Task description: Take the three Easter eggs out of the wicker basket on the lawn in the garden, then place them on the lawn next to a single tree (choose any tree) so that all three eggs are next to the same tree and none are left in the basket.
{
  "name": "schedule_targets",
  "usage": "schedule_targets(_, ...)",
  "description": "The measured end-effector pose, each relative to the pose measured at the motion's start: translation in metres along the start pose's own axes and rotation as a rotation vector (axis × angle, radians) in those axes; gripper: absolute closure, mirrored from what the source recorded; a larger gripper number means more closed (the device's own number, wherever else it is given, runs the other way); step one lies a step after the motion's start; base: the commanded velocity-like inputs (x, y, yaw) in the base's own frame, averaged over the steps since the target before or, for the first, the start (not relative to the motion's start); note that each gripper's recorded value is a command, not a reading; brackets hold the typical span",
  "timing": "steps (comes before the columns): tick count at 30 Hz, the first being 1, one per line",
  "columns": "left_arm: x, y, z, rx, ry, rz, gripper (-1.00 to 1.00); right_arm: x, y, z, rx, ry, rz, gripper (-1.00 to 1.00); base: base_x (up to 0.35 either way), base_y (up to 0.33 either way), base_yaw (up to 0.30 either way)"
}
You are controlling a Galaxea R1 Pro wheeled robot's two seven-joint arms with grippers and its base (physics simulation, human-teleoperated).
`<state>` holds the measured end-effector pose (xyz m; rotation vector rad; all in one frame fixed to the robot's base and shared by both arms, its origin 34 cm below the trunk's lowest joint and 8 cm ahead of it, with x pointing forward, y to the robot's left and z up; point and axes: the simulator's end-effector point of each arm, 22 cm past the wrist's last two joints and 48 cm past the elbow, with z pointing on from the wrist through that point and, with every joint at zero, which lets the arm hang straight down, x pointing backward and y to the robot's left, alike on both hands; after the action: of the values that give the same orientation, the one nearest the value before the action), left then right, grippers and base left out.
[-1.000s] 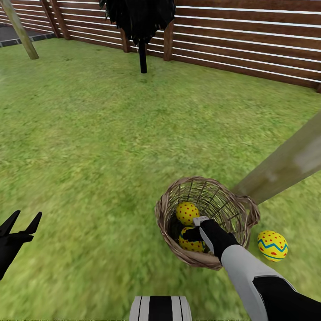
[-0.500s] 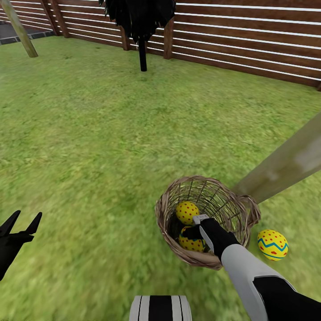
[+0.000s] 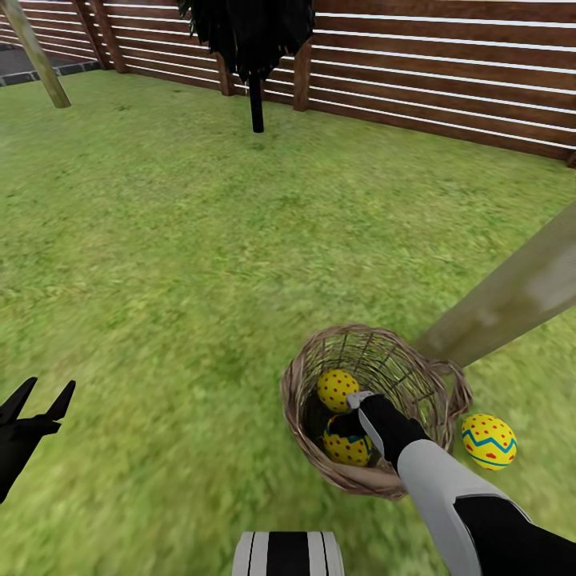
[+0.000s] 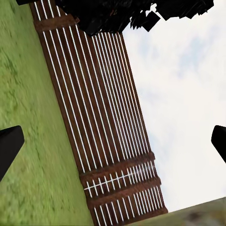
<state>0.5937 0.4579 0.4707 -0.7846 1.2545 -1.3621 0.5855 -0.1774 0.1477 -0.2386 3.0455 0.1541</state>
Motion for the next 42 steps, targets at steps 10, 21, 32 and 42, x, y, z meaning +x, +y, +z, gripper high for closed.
schedule_targets(10, -0.001, -0.007, 0.002, 0.013, 0.0, 0.003, -1.0, 0.004, 0.002, -0.003, -0.005, 0.007, 0.005, 1.0, 0.0, 0.0, 0.0)
schedule_targets(21, -0.003, -0.017, 0.005, 0.032, -0.003, 0.009, -1.0, -0.003, 0.002, -0.012, 0.001, -0.009, -0.003, 1.0, 0.0, 0.0, 0.0)
schedule_targets(32, -0.003, -0.017, 0.005, 0.031, -0.004, 0.008, -1.0, -0.003, 0.004, -0.012, -0.001, -0.009, -0.006, 1.0, 0.0, 0.0, 0.0)
schedule_targets(42, -0.004, -0.021, 0.006, 0.04, -0.005, 0.011, -1.0, -0.006, 0.004, -0.016, 0.0, -0.017, -0.006, 1.0, 0.0, 0.0, 0.0)
